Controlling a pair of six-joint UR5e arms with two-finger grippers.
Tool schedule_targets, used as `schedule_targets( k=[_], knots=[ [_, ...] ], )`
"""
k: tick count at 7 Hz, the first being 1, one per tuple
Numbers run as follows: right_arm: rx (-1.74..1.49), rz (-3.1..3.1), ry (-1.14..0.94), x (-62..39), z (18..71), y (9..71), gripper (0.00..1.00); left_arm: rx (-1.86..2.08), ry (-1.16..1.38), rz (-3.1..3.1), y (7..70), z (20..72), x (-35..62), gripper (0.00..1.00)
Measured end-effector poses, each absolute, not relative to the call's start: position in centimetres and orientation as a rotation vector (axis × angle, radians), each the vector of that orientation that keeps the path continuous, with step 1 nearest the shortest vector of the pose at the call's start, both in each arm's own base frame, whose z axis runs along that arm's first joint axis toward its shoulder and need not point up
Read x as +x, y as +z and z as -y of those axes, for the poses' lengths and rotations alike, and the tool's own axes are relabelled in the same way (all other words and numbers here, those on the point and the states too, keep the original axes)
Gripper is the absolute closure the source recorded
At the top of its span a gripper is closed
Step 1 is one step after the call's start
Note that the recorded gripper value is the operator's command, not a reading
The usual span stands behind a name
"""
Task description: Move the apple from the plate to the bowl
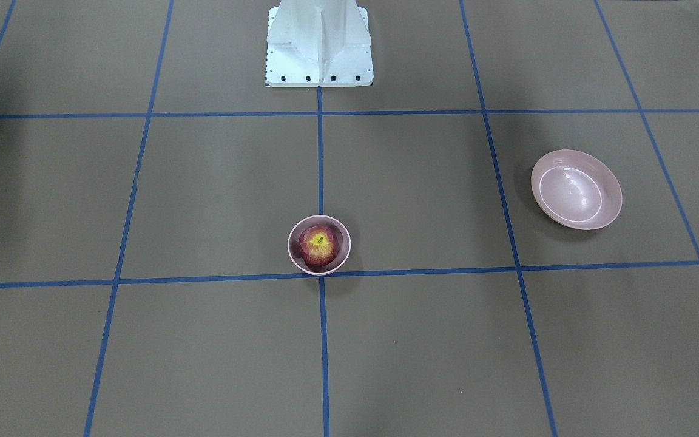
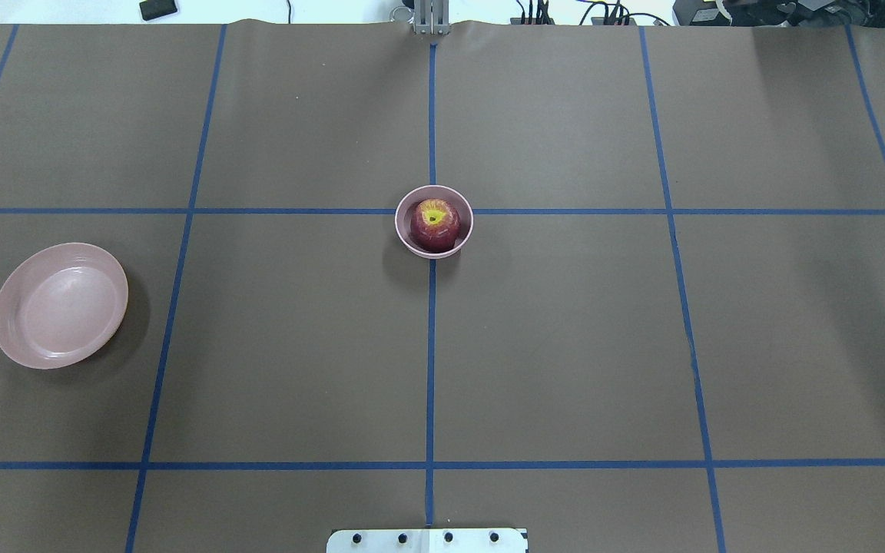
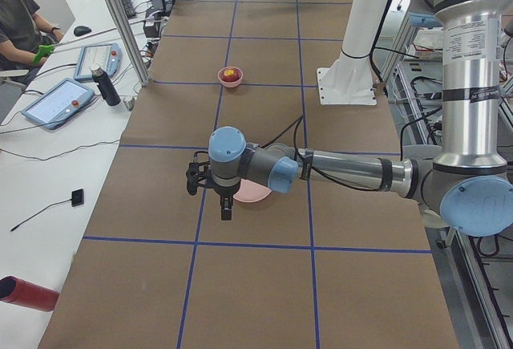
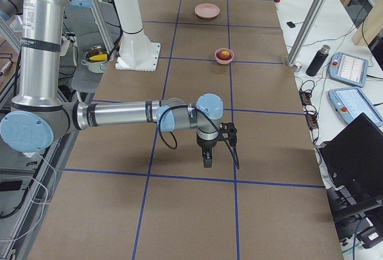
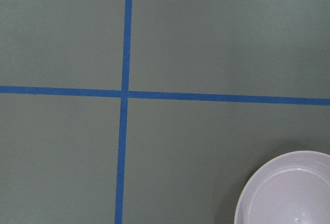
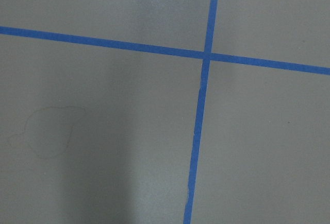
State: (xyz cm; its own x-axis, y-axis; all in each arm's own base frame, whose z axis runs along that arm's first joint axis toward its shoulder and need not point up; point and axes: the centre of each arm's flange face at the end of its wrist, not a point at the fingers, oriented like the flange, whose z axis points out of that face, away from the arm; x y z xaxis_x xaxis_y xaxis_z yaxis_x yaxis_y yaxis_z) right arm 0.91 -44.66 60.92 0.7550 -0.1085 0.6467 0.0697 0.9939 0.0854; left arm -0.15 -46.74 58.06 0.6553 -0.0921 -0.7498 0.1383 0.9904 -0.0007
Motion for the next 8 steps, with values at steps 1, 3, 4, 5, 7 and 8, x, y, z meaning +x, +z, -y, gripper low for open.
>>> schedule_targets(
  k=[1,3,4,5,7,8],
  knots=[
    [0.058,0.709,-0.097,0.9,44.7,60.9,0.0,0.047,-0.135,-0.839,57.7,46.3,-0.4,0.02],
    [0.058,0.709,-0.097,0.9,44.7,60.9,0.0,0.081,-0.037,-0.829,57.9,45.8,-0.7,0.02],
    [0.058,0.709,-0.097,0.9,44.7,60.9,0.0,0.087,0.003,-0.824,58.5,45.6,-0.8,0.02],
    [0.057,0.71,-0.096,0.9,44.7,60.9,0.0,0.089,0.019,-0.822,58.8,45.5,-0.8,0.02],
    [0.055,0.712,-0.096,0.9,44.7,61.0,0.0,0.091,0.03,-0.822,58.9,45.6,-0.7,0.02],
    [0.053,0.712,-0.095,0.9,44.7,61.1,0.0,0.09,0.03,-0.822,58.9,45.5,-0.8,0.02]
  ],
)
